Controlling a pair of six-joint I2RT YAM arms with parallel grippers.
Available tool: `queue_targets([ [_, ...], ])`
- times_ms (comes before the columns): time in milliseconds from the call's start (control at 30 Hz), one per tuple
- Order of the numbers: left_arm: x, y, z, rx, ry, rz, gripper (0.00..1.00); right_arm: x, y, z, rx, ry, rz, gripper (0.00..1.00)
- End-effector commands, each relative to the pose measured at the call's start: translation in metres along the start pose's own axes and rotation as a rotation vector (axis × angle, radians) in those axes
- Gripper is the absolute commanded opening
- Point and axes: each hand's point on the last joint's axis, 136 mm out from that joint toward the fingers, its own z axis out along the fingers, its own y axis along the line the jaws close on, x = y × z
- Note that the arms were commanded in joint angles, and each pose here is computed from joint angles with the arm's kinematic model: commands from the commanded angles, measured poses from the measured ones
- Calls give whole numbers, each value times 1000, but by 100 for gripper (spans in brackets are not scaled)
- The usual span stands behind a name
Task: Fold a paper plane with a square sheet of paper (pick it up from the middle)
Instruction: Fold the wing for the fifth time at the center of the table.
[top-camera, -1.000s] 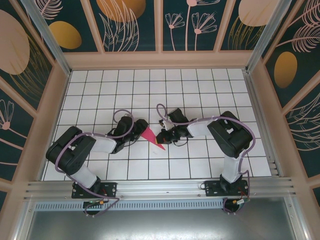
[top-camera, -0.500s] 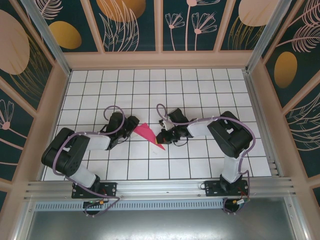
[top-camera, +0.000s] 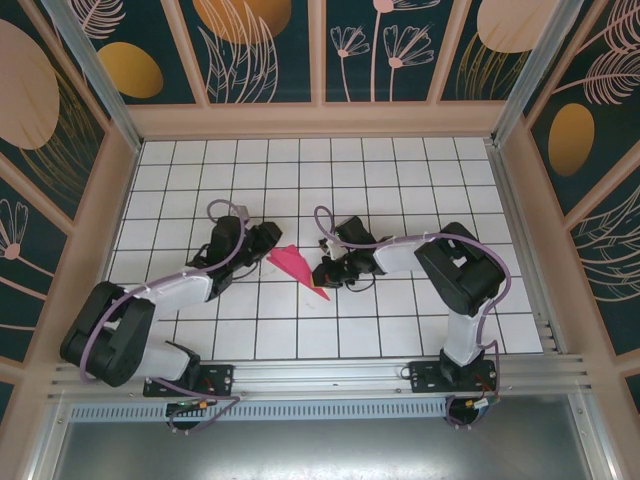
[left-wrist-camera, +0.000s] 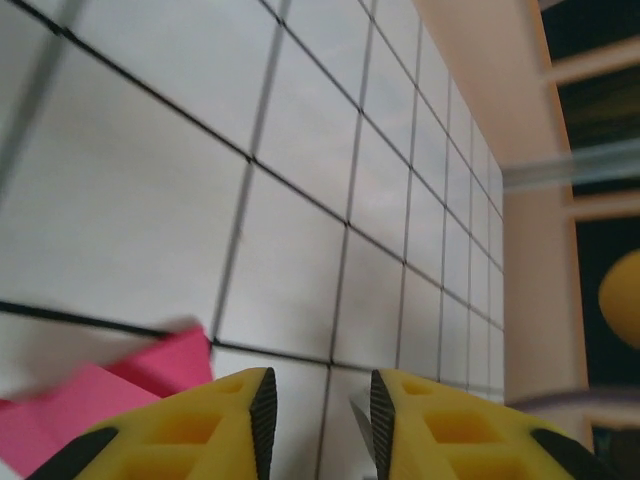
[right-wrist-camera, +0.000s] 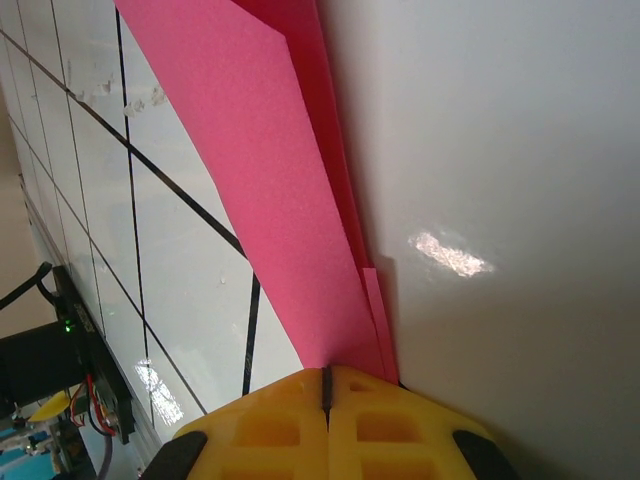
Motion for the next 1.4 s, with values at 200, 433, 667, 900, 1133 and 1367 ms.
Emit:
queue_targets([
  [200, 59, -3, 38, 70, 206, 21, 28, 4, -24, 4, 97, -3, 48, 0],
  [433, 51, 79, 44, -257, 111, 12, 26, 2, -15, -1, 74, -11, 21, 0],
  [667, 53, 95, 36, -305, 98, 0, 24, -10, 17, -4, 29, -13, -75, 0],
  [900, 56, 85, 41, -257, 121, -17, 23, -23, 31, 13, 50, -2, -122, 0],
  [1133, 57, 80, 41, -227, 120, -40, 22, -33, 20, 26, 77, 18, -119, 0],
  [1367, 56, 83, 40, -234, 108, -53, 21, -28, -21, 29, 195, 57, 7, 0],
])
